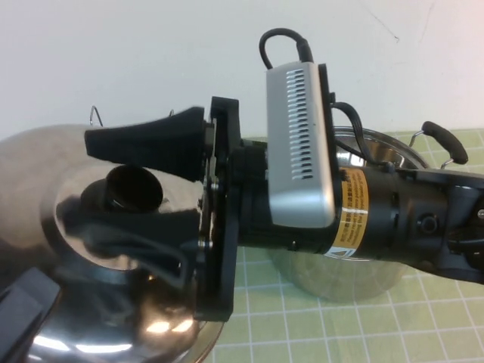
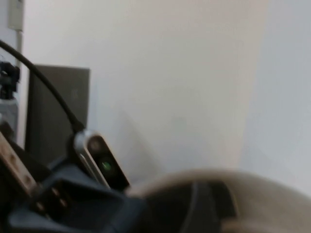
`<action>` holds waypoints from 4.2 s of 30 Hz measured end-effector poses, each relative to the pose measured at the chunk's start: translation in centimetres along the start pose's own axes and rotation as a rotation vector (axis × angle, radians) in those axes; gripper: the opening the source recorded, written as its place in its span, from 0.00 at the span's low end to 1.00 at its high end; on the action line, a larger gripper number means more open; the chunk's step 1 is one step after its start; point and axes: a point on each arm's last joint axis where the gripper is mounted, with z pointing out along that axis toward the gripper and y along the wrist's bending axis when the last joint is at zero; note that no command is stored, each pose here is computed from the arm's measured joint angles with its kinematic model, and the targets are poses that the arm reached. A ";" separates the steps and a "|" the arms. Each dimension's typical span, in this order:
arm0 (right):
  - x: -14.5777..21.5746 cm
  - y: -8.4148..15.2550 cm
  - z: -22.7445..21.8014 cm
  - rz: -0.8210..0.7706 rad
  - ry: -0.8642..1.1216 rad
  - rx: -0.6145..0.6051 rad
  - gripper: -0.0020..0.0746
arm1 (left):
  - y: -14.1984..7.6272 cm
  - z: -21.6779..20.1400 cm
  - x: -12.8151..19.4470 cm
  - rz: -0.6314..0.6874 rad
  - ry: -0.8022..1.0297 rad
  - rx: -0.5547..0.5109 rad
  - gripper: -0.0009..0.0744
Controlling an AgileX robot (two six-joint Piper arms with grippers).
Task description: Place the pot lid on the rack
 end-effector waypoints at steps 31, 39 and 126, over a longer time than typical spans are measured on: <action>-14.9 3.2 -14.0 -0.620 0.426 0.731 0.03 | 4.8 14.2 -11.3 0.768 0.429 -0.585 0.14; -11.7 5.5 -17.3 -0.542 0.483 0.753 0.02 | 10.7 17.3 -13.2 0.798 0.565 -0.606 0.14; -0.6 13.2 -26.6 -0.068 0.818 0.713 0.02 | 1.9 -1.8 -2.3 0.971 0.204 -0.770 0.01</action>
